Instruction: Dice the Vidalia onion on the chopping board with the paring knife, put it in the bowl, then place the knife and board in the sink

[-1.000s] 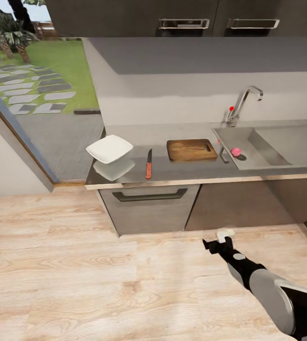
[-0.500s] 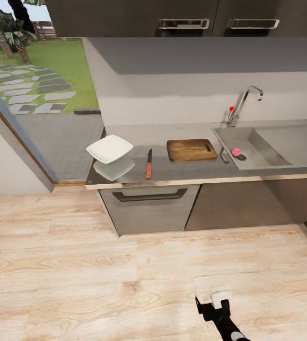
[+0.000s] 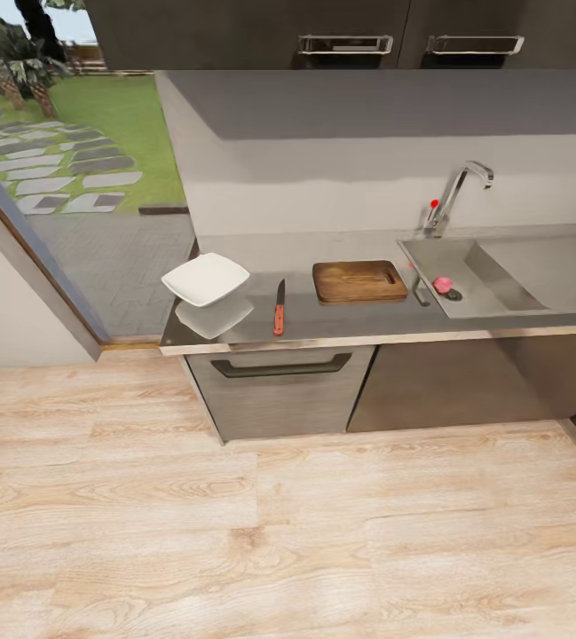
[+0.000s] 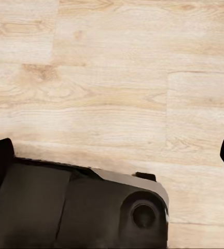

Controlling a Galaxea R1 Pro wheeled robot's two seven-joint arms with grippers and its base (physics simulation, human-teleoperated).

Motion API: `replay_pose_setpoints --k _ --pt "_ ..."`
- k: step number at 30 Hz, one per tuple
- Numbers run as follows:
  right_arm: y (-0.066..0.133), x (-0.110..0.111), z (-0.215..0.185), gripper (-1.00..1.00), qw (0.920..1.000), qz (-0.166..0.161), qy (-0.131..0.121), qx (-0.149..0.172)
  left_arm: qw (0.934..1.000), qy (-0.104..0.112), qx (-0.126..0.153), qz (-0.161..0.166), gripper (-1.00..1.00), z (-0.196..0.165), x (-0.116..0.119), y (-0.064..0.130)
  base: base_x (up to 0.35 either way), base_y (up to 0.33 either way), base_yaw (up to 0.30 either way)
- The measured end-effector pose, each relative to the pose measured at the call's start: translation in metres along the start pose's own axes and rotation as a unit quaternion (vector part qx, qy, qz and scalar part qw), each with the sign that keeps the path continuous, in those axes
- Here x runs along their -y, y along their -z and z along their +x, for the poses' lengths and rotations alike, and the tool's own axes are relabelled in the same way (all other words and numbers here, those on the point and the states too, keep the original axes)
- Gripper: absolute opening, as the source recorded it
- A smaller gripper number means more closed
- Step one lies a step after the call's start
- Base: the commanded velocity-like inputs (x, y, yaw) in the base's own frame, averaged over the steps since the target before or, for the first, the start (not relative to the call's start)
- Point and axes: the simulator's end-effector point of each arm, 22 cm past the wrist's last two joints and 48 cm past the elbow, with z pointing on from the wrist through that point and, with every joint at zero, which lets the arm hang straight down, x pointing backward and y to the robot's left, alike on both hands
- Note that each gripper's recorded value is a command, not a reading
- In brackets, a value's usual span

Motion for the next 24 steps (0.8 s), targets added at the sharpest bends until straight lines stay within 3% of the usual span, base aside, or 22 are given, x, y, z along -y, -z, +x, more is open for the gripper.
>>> replay_pose_setpoints --k 5,10,11,13,18,19,20,24 --pt "0.051 -0.026 0.03 1.0 0.9998 -0.008 -0.019 0.006 1.0 0.0 0.0 0.0 1.0 0.0 0.0 0.0 0.0 0.0 0.0" --pt "0.119 -0.054 0.09 1.0 0.9975 -0.015 -0.038 -0.057 1.0 0.0 0.0 0.0 1.0 0.0 0.0 0.0 0.0 0.0 0.0" --pt "0.124 -0.054 0.094 1.0 0.9972 -0.012 -0.039 -0.062 1.0 0.0 0.0 0.0 1.0 0.0 0.0 0.0 0.0 0.0 0.0" --pt "0.134 -0.038 0.101 1.0 0.9964 0.026 -0.041 -0.07 1.0 0.0 0.0 0.0 1.0 0.0 0.0 0.0 0.0 0.0 0.0" --pt "0.136 0.001 0.099 1.0 0.9941 0.086 -0.027 -0.061 1.0 0.001 0.001 -0.002 1.0 -0.002 0.0 -0.001 0.0 0.0 0.0" --pt "0.122 0.022 0.079 1.0 0.9934 0.109 -0.017 -0.03 1.0 0.001 0.006 -0.004 1.0 -0.011 0.0 -0.007 0.0 0.0 0.0" --pt "0.113 0.029 0.069 1.0 0.9933 0.114 -0.009 -0.019 1.0 0.001 0.007 -0.004 1.0 -0.016 0.0 -0.011 0.0 0.0 0.0" --pt "0.08 0.054 0.041 1.0 0.9907 0.134 0.017 -0.016 1.0 -0.001 0.002 -0.003 1.0 -0.037 0.003 -0.029 0.0 0.0 0.0"
